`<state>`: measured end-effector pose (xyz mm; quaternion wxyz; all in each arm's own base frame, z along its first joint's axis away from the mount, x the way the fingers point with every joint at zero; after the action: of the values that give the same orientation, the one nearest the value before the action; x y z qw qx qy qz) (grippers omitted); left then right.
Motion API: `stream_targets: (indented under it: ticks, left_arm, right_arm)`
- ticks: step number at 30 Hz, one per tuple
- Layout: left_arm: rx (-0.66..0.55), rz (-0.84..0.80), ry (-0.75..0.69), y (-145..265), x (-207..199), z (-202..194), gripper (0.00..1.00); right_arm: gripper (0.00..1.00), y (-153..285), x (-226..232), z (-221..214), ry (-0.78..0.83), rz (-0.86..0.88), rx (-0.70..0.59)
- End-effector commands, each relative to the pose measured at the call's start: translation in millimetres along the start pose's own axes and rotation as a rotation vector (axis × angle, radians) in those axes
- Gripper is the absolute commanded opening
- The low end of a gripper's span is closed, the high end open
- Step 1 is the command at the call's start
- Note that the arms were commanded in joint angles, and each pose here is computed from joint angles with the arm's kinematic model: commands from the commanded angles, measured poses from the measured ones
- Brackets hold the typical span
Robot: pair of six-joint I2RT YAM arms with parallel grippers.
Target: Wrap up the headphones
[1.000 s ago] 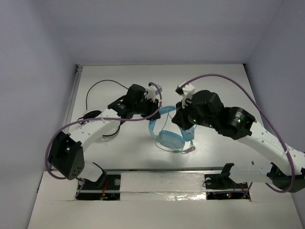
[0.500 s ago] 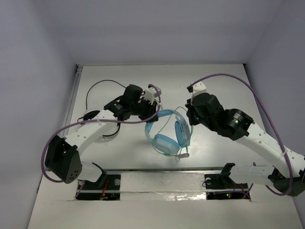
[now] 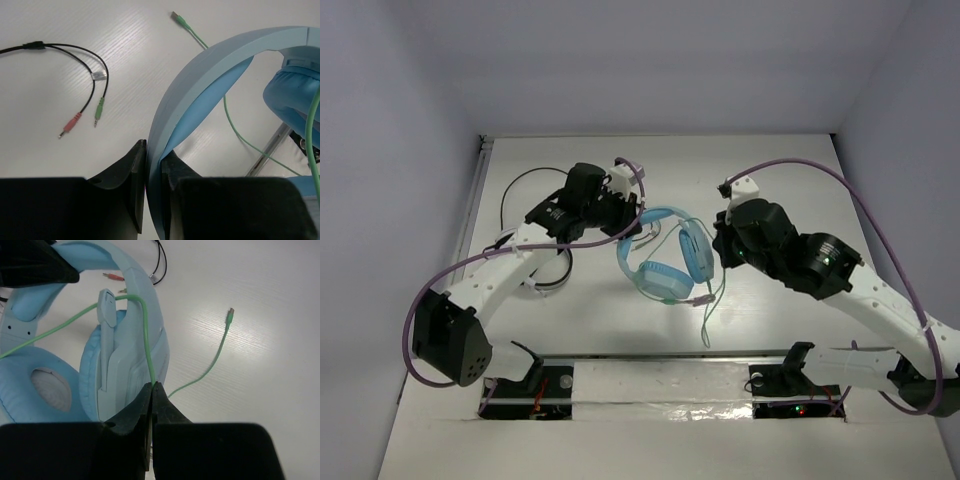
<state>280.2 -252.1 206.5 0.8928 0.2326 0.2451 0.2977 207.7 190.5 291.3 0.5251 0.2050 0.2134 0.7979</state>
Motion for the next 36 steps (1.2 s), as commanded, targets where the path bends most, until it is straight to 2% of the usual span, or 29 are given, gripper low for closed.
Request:
stream_targets:
  ticks: [1,3,5,8,12,17,23,25,33,35,36]
  left_arm:
    - [-0.122,0.043,-0.034,17.9,-2.7,45.5,0.00]
    - [-0.127,0.075,-0.047,21.2,1.6,46.7,0.00]
    - [-0.121,0.015,-0.060,21.0,-8.0,44.9,0.00]
    - [-0.108,0.022,-0.066,19.5,-5.7,42.0,0.00]
    - [-0.125,-0.116,-0.078,24.3,-27.6,46.0,0.00]
    - [-0.160,-0.021,-0.043,31.1,-7.6,65.2,0.00]
    - [-0.210,-0.139,-0.027,39.7,-25.8,83.3,0.00]
    - [-0.237,-0.188,-0.026,46.6,-29.4,90.5,0.00]
    - [-0.275,-0.300,0.011,58.2,-46.4,104.4,0.00]
    - [-0.293,-0.299,0.017,62.0,-45.5,110.4,0.00]
    - [-0.296,-0.302,0.020,62.6,-46.2,111.9,0.00]
  right_arm:
    - [0.00,-8.8,-7.6,-2.7,0.001,-0.067,0.022]
    - [0.00,-11.2,-6.3,-6.3,0.011,-0.071,0.051]
    - [0.01,-11.4,-4.9,-2.8,0.013,-0.060,0.033]
    - [0.02,-11.0,-18.6,-4.2,0.019,-0.146,0.040]
    - [0.05,-11.2,-34.0,2.4,0.013,-0.236,-0.017]
    - [0.15,-11.1,-41.8,10.2,-0.022,-0.282,-0.086]
    - [0.23,-20.4,-34.0,25.9,-0.099,-0.237,-0.197]
    - [0.26,-30.9,-27.6,19.8,-0.113,-0.213,-0.191]
    - [0.27,-63.0,-29.4,34.8,-0.240,-0.073,-0.324]
    - [0.34,-62.0,-29.8,47.2,-0.283,-0.021,-0.399]
    - [0.35,-67.8,-31.9,38.8,-0.284,-0.015,-0.397]
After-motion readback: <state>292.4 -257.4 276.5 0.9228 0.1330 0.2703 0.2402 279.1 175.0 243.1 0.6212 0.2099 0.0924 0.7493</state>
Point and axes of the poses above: each gripper's point midway between its finger pads, its own y axis back along the fingers, its own x axis along the line the jaws close on, z = x × y, the point moved 1 cm from there along y, back along the fingers, and after that the axes turned 2 degrees about -y, right-handed, at the moved point
